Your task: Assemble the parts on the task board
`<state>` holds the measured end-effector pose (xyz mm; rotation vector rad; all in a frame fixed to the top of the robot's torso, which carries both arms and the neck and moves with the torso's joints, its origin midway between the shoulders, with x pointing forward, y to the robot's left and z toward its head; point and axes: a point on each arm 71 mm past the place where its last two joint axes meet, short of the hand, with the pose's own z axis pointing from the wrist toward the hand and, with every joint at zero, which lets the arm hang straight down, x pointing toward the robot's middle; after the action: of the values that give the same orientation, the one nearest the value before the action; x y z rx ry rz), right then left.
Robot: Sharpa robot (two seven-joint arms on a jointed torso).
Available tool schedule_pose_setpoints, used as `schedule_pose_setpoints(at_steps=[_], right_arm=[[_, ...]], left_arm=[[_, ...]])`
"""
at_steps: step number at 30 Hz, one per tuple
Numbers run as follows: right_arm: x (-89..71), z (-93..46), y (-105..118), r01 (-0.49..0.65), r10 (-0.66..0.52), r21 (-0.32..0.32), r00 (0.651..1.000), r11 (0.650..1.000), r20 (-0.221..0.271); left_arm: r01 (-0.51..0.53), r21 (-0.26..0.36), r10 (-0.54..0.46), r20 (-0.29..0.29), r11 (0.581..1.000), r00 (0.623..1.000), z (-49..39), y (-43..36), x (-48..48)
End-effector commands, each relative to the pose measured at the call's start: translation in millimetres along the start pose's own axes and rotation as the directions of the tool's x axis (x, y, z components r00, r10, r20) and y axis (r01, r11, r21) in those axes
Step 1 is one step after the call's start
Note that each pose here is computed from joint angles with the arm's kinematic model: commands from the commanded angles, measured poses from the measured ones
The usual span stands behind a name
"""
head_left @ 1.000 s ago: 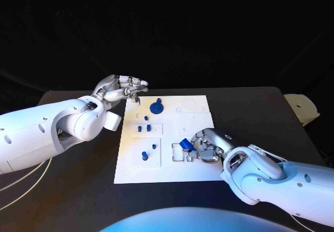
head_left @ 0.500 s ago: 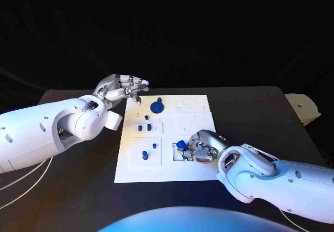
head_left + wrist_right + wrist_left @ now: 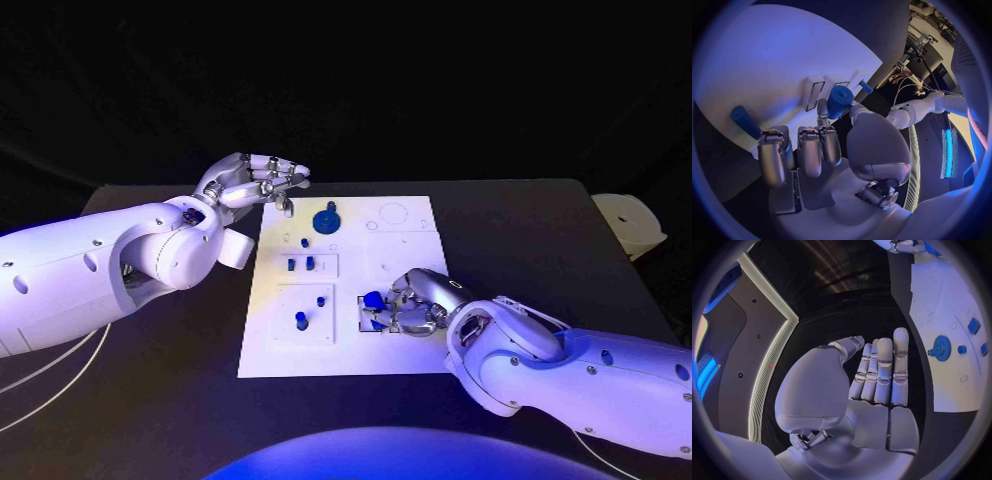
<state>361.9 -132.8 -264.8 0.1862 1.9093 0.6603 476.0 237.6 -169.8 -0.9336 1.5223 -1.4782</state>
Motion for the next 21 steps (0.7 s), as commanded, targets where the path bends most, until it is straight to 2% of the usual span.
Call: schedule_pose_setpoints(at_steps=[1, 21], right_arm=[[1.5, 1.7, -0.5, 0.025, -0.025, 0.001, 1.000, 1.000, -0.010], [-0.9, 3.5, 2.1, 0.025, -0.024, -0.016, 0.999, 1.000, 0.040]], left_arm=[[0.010, 0.007, -0.010, -0.017, 1.000, 1.000, 0.4, -1.3, 2.7], [0.010, 0.005, -0.010, -0.017, 1.000, 1.000, 0.1, -1.2, 2.2]])
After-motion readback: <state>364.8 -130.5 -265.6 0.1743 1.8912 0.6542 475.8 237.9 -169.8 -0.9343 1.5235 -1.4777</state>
